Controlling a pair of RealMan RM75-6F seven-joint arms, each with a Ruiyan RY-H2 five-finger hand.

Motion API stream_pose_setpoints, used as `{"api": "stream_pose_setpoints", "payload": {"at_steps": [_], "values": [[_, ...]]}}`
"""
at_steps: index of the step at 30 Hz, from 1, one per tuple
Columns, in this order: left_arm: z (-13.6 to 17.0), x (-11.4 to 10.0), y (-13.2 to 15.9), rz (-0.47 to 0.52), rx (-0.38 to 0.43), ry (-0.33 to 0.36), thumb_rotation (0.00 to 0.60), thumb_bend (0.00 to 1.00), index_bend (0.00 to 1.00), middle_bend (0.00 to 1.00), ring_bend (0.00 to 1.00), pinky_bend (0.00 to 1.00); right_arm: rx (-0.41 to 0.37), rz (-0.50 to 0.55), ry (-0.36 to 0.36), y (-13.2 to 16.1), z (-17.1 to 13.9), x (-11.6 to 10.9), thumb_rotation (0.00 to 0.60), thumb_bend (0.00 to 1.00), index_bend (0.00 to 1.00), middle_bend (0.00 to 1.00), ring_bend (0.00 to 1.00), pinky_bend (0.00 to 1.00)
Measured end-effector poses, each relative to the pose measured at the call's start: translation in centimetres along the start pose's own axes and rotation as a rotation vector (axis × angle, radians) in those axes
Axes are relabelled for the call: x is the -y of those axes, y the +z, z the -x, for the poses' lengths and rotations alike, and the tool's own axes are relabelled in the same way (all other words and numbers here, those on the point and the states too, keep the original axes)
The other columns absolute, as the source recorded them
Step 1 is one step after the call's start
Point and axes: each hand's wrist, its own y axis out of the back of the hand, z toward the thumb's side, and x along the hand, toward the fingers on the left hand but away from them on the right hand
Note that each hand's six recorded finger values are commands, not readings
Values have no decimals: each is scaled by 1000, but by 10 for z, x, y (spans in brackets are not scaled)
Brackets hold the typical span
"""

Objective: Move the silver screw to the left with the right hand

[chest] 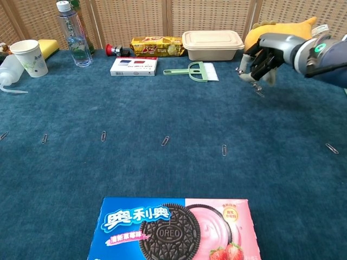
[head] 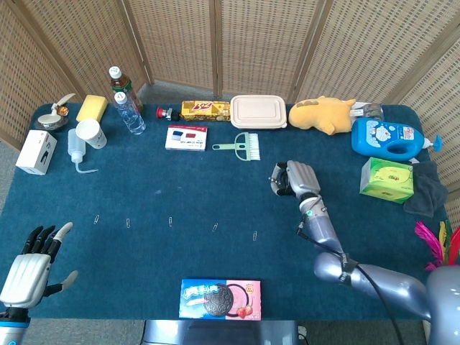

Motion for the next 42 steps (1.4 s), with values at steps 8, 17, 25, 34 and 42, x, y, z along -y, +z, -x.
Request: {"api": "stream_pose_setpoints", "payload": {"at_steps": [8, 17, 25, 34, 42], "values": [[1, 4, -1, 1, -4, -14, 600, 394, 18, 176, 86, 19, 16, -79, -43, -6, 2, 6, 600, 426, 0, 235, 268, 451], [-4, 2, -4, -10, -10, -5, 600, 394, 17, 176, 86, 19, -22, -44, -135, -14, -21, -16, 600, 425, 4, 193, 173, 358], [-3, 7, 1, -2, 0, -19, 600, 395, 20, 175, 85, 19, -87, -59, -298, -33, -79, -42, 600, 425, 36, 194, 162, 289], [-1, 3, -3, 8, -4, 17, 600, 395, 72, 175, 85, 19, -42, -154, -356, -71, -161, -41, 600, 426, 88, 212, 154, 287], [7, 5, -7, 14, -17, 25, 600, 395, 92, 175, 85, 19, 76, -207, -363, -117, -220, -27, 600, 425, 139, 221, 154, 287]]}}
